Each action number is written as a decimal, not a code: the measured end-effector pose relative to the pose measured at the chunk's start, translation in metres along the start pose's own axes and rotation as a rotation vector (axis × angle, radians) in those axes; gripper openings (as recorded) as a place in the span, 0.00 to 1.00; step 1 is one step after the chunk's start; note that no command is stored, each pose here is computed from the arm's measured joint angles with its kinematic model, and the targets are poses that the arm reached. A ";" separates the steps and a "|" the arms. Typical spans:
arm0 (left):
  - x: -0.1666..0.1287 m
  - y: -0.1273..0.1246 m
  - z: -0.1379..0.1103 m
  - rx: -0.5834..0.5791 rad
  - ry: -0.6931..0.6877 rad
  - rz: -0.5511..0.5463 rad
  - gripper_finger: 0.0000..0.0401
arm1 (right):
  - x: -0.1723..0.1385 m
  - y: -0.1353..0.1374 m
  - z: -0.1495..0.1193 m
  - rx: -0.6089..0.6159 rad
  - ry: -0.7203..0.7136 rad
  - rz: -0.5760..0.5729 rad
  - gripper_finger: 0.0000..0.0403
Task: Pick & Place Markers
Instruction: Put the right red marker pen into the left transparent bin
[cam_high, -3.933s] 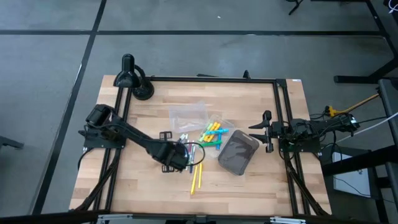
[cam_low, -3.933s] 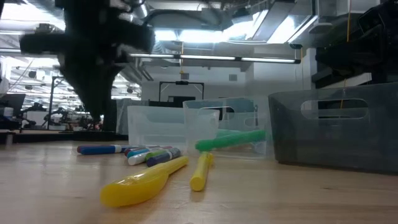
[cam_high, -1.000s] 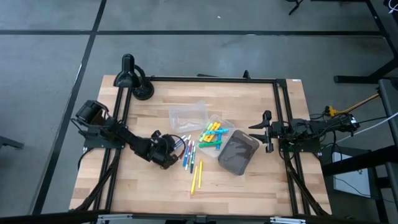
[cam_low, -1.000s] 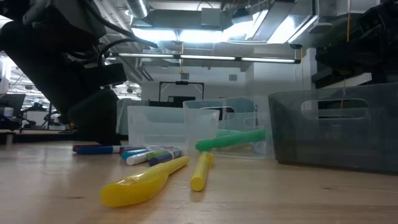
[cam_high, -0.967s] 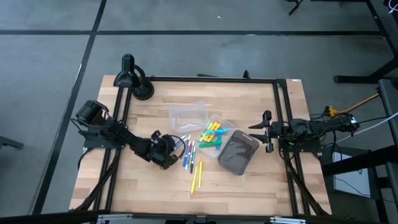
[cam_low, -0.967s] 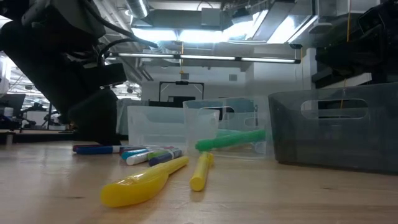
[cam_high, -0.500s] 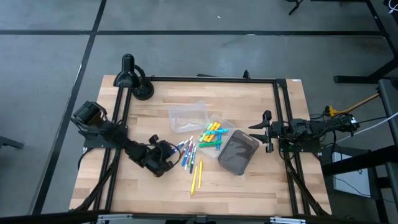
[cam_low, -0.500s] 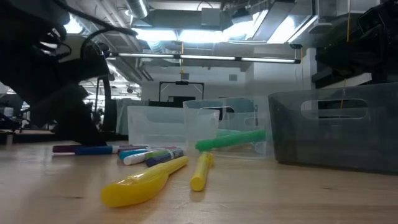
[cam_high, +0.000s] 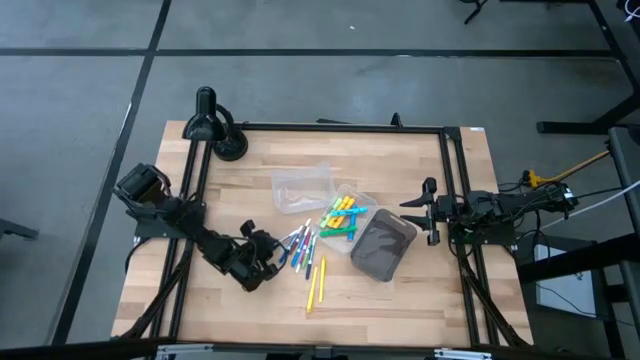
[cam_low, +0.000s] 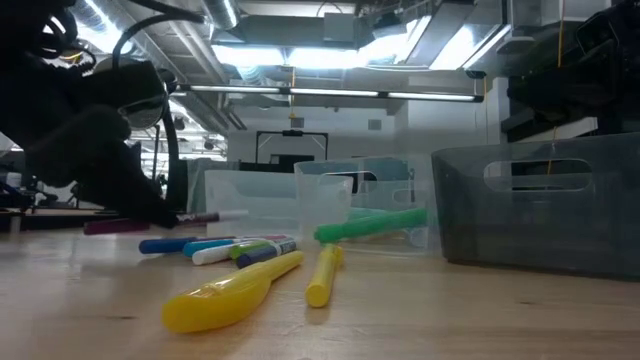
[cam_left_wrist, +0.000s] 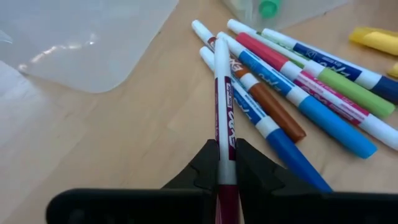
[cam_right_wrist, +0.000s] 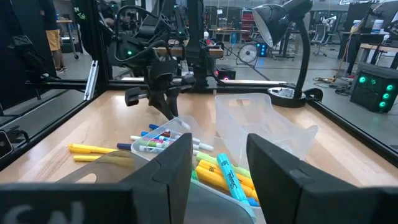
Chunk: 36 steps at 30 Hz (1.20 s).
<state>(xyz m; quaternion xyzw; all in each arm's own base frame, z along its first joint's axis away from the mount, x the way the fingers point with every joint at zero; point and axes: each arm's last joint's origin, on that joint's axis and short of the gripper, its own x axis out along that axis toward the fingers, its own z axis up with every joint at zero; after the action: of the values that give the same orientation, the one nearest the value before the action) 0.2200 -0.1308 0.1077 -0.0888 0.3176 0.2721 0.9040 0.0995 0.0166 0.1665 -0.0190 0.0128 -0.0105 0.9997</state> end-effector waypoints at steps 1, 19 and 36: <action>-0.001 0.000 0.000 0.001 -0.003 -0.001 0.07 | 0.000 0.000 0.000 0.000 0.000 0.000 0.38; -0.013 -0.033 0.039 0.115 -0.125 -0.031 0.07 | 0.000 0.000 0.000 0.000 0.000 0.000 0.38; -0.024 -0.052 0.065 0.188 -0.185 -0.055 0.07 | 0.000 0.000 0.000 0.000 0.000 0.000 0.38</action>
<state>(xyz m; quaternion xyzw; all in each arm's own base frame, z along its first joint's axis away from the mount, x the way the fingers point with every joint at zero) 0.2673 -0.1630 0.1729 0.0131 0.2545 0.2230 0.9409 0.0995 0.0165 0.1665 -0.0190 0.0130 -0.0106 0.9997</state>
